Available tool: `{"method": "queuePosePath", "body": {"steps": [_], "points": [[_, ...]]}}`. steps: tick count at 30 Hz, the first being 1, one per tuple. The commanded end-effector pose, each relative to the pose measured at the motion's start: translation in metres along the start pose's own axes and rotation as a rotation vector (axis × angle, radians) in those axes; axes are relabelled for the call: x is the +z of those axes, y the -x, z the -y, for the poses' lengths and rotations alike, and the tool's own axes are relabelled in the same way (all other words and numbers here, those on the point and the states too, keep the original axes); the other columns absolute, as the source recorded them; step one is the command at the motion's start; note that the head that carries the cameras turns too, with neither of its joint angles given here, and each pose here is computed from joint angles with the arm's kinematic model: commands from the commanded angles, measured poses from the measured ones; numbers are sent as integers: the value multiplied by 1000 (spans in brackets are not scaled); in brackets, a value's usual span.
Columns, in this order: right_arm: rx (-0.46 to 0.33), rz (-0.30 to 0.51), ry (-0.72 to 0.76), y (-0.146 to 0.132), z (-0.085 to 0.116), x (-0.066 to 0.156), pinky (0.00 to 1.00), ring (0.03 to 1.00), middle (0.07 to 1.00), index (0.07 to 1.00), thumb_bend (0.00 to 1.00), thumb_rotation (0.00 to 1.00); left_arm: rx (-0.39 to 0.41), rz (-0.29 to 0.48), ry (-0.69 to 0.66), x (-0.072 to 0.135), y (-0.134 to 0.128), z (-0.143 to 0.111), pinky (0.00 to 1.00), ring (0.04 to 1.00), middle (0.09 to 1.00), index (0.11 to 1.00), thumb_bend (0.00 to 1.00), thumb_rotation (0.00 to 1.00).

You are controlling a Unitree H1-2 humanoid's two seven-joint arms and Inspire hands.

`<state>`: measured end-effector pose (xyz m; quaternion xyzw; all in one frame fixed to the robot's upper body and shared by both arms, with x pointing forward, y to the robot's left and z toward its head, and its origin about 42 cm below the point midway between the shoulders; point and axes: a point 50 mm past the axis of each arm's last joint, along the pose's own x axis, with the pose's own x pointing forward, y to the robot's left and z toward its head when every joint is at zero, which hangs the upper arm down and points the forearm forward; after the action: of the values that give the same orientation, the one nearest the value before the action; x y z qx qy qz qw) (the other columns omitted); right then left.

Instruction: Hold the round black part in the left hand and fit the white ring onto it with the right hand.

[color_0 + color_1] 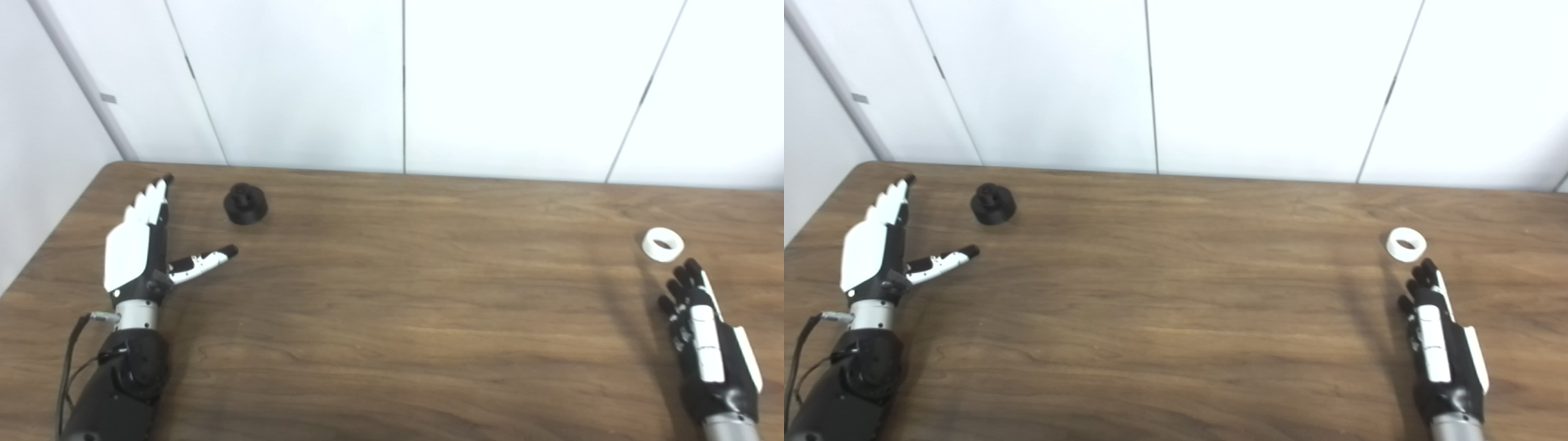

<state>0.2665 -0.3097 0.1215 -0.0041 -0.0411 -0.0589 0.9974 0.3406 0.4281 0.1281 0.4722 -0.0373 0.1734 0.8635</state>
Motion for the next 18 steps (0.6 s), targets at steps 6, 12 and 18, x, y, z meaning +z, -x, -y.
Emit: {"method": "queuePosePath", "body": {"steps": [6,12,18], "points": [[4,46,0,-4,3,14,1000,1000,1000,1000,259,925,-68,16,-32,6,-50,-47,1000,1000,1000,955,1000,487],[11,39,6,-4,0,19,1000,1000,1000,1000,288,904,-120,8,-40,3,-67,-61,1000,1000,1000,899,1000,451],[6,37,11,-3,0,24,1000,1000,1000,1000,261,930,-166,-11,-79,1,-79,-61,1000,1000,1000,881,1000,431]]}}
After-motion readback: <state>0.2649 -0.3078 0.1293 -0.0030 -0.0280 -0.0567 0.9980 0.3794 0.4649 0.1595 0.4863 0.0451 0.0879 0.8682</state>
